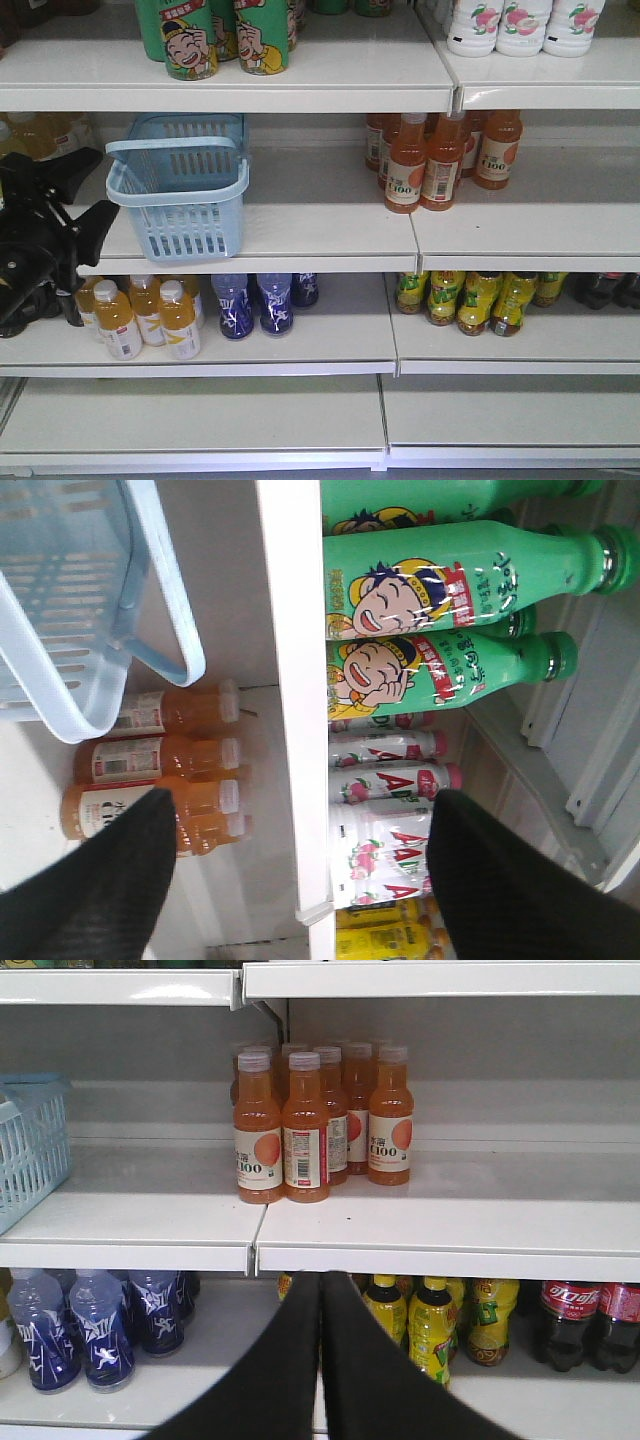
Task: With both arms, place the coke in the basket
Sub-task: 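Reach the left gripper to the light-blue basket's handle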
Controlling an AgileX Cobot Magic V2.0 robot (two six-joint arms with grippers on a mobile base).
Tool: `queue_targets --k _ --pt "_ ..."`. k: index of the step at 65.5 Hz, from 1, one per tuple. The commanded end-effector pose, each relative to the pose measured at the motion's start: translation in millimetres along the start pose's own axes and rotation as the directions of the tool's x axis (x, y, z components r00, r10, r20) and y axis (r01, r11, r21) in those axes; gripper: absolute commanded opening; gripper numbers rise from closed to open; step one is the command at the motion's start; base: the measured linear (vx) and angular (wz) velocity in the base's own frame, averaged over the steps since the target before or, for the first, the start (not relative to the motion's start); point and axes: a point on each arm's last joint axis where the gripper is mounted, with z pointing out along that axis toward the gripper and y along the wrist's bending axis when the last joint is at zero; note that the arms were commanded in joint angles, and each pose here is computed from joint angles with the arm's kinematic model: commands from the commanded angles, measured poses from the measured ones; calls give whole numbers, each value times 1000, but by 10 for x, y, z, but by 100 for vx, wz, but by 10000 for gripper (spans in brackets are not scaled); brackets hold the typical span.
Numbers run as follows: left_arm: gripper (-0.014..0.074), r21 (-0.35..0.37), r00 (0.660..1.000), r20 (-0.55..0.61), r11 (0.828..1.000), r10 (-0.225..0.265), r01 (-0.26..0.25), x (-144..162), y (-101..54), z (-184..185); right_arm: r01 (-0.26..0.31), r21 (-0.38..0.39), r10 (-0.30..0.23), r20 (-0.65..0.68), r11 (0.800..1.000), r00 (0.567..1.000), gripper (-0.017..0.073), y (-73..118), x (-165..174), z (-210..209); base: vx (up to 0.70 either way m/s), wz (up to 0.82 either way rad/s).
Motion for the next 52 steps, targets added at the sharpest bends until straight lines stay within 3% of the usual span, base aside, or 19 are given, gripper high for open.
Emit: queue_targets --k 1,13,30,52 --pt "512 190 998 -42 980 -56 63 -20 -137 179 7 -4 -7 74 1000 997 -9 4 -24 -5 0 0" --pt "483 209 990 -67 969 -122 133 -109 50 477 7 -4 -7 74 1000 997 -9 4 -24 -5 0 0" --pt "438 250 993 -70 962 -99 113 -215 38 807 7 -4 -7 74 1000 997 -9 4 -24 -5 0 0" --pt "438 218 995 -62 972 -74 86 -302 68 1090 7 -4 -7 74 1000 997 -9 4 -24 -5 0 0"
